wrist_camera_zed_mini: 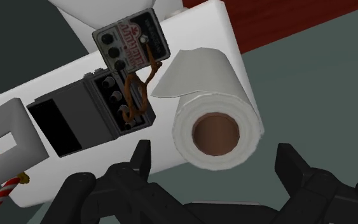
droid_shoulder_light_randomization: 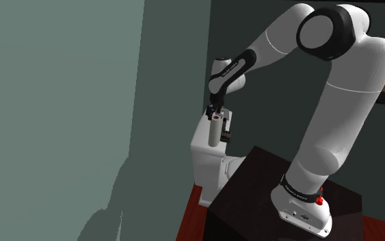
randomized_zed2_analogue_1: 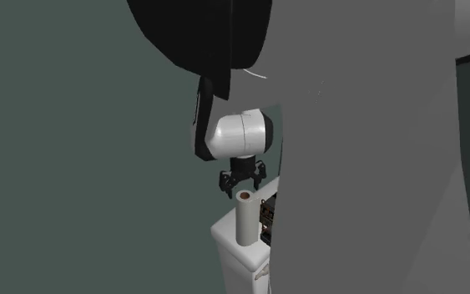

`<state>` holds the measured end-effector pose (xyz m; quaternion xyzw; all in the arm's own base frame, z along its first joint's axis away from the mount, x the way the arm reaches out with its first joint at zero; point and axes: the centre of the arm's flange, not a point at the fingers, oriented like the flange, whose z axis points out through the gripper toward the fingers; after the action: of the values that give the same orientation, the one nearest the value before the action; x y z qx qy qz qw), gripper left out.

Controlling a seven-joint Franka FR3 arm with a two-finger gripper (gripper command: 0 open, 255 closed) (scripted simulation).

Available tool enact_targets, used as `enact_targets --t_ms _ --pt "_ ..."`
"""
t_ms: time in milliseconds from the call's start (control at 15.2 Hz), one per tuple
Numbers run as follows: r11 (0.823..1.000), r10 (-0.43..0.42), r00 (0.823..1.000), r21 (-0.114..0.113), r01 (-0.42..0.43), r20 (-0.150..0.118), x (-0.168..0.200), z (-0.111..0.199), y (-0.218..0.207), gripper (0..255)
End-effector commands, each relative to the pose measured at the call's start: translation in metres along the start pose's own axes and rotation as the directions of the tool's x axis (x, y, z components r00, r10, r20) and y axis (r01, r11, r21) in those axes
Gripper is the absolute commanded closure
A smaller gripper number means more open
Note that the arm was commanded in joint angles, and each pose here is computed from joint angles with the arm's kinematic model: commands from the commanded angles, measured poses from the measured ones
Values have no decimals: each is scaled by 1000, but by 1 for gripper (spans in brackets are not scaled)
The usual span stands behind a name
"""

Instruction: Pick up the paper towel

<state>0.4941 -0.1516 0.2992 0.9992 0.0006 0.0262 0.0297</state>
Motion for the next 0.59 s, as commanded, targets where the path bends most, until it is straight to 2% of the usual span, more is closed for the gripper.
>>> enact_targets --t_ms 0,330,396,528 --pt "1000 -1 1000 -1 1 -1 1 12 0 0" --pt "1000 -1 1000 -1 1 -1 0 30 -2 0" --pt "1000 -1 1000 -1 1 -1 0 31 -1 255" --pt "1000 -1 1000 -1 1 -1 0 31 -1 255"
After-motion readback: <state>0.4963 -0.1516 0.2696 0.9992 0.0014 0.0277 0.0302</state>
